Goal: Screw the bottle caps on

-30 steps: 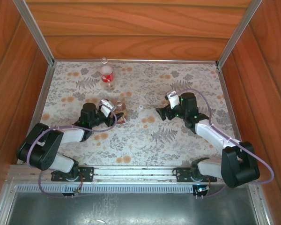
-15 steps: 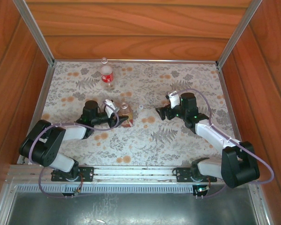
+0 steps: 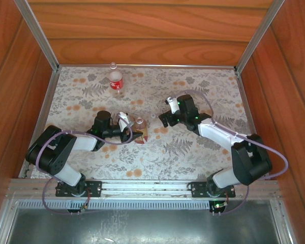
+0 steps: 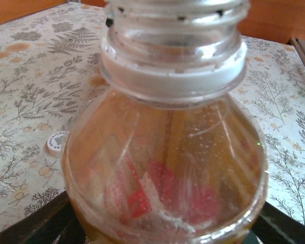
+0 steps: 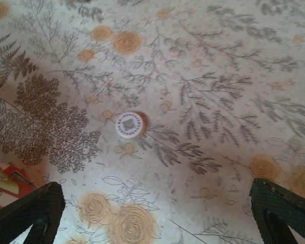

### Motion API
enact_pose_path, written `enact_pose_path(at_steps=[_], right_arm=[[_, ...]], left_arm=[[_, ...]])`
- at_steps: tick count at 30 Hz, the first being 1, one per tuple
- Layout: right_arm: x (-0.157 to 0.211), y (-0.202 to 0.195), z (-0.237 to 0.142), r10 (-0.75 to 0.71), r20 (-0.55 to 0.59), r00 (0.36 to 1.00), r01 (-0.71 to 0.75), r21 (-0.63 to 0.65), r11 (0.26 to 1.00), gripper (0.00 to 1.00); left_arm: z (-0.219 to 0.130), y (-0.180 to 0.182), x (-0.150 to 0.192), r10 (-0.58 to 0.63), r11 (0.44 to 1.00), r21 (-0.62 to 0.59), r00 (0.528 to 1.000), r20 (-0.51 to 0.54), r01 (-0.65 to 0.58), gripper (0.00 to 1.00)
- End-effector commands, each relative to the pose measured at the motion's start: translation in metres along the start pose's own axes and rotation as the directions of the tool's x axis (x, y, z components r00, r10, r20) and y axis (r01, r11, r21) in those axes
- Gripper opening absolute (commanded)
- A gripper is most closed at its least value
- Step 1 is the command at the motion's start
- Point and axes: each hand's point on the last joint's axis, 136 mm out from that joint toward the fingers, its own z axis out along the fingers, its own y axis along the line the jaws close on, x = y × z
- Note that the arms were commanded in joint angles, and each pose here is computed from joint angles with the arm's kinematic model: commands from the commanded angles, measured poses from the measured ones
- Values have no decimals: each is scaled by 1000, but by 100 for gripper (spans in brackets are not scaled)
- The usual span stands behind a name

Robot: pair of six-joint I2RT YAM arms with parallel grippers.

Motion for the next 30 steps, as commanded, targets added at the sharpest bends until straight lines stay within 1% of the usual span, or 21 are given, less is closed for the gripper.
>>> enact_pose_path(at_steps=[1, 3, 6, 8, 10, 13, 15, 17, 23, 30], right_arm=[[-2, 6, 13, -12, -50, 999, 14, 35, 999, 100], [-3, 10, 21, -16, -64, 998, 18, 34, 999, 96], [-4, 16, 32, -9, -82, 997, 11, 24, 1000, 93], [-9, 19, 38, -10, -86, 996, 11, 17, 1000, 85], [1, 23, 55, -12, -133, 991, 13, 9, 1000, 81], [2, 28, 68, -19, -160, 987, 19, -2, 1000, 74], [2, 31, 76, -23, -173, 985, 23, -2, 1000, 67], [3, 31, 83, -16, -187, 982, 17, 5, 1000, 63], [9, 28, 99, -8, -224, 975, 14, 22, 1000, 56], [13, 25, 109, -8, -244, 970, 16, 33, 999, 49]], left_arm=[[1, -6, 0, 25, 999, 24, 1000, 7, -25, 78], [-1, -7, -1, 26, 999, 24, 1000, 10, -27, 85], [-3, -8, -2, 28, 999, 21, 1000, 13, -29, 92], [-3, -9, -2, 29, 999, 20, 999, 14, -30, 93], [-3, -9, -3, 28, 999, 20, 999, 15, -28, 94], [-3, -9, -3, 26, 999, 21, 1000, 15, -26, 96], [-4, -10, -3, 26, 999, 22, 1000, 16, -26, 96], [-5, -11, -3, 27, 999, 21, 999, 17, -27, 97], [-8, -11, 0, 29, 1000, 6, 1000, 11, -29, 98], [-7, -11, 2, 24, 1000, 9, 1000, 6, -24, 98]])
